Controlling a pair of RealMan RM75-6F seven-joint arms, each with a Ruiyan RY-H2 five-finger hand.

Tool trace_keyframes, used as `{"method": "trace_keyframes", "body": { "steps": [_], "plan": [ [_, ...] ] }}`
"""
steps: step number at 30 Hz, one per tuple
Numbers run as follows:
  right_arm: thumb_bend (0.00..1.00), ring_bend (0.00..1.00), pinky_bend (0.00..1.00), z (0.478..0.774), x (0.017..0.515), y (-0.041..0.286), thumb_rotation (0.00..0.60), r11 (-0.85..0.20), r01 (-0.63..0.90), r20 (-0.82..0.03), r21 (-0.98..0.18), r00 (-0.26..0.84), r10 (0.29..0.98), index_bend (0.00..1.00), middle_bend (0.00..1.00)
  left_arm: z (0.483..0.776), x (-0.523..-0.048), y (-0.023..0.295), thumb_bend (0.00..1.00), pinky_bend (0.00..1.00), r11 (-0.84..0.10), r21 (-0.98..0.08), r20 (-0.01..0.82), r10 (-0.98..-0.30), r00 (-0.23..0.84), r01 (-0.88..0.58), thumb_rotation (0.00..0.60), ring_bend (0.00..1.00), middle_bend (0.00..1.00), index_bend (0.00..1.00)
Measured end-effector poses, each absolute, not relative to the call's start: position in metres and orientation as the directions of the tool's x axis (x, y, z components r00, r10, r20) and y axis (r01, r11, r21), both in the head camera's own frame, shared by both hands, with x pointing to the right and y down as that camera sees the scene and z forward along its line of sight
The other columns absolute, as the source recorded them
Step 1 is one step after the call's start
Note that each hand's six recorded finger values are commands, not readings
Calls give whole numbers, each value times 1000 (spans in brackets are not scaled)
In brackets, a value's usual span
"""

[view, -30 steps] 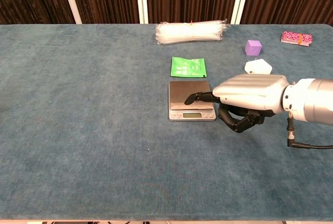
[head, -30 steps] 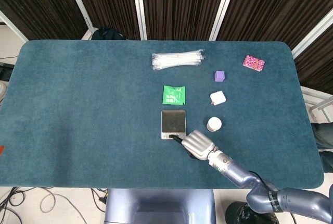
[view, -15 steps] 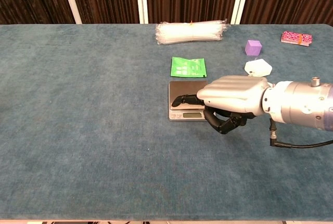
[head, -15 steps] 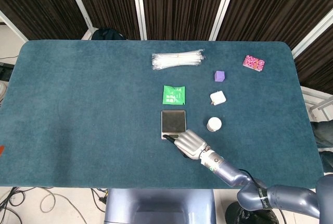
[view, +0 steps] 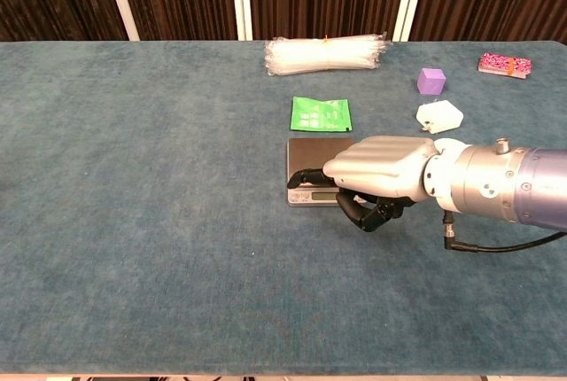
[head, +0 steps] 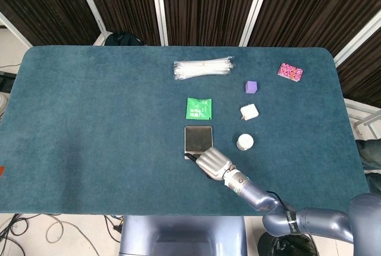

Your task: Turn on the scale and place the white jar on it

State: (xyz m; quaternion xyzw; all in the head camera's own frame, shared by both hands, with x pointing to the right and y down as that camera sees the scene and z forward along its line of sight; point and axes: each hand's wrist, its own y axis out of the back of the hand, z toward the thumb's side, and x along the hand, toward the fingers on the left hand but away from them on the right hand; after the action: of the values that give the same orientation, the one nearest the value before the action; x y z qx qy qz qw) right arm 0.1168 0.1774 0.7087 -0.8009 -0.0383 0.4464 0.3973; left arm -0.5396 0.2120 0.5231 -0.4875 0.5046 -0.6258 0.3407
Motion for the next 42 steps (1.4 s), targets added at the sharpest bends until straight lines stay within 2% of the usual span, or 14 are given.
{"method": "trace_keyframes", "body": {
  "steps": [42],
  "plan": [
    [999,846,1000,719,122,185,600,-689,-307,-701,-656,588,405,71,798,524,-540,212,118,0,-260,-964,265,-918,-296,-58,600,0,0,0]
  ]
}}
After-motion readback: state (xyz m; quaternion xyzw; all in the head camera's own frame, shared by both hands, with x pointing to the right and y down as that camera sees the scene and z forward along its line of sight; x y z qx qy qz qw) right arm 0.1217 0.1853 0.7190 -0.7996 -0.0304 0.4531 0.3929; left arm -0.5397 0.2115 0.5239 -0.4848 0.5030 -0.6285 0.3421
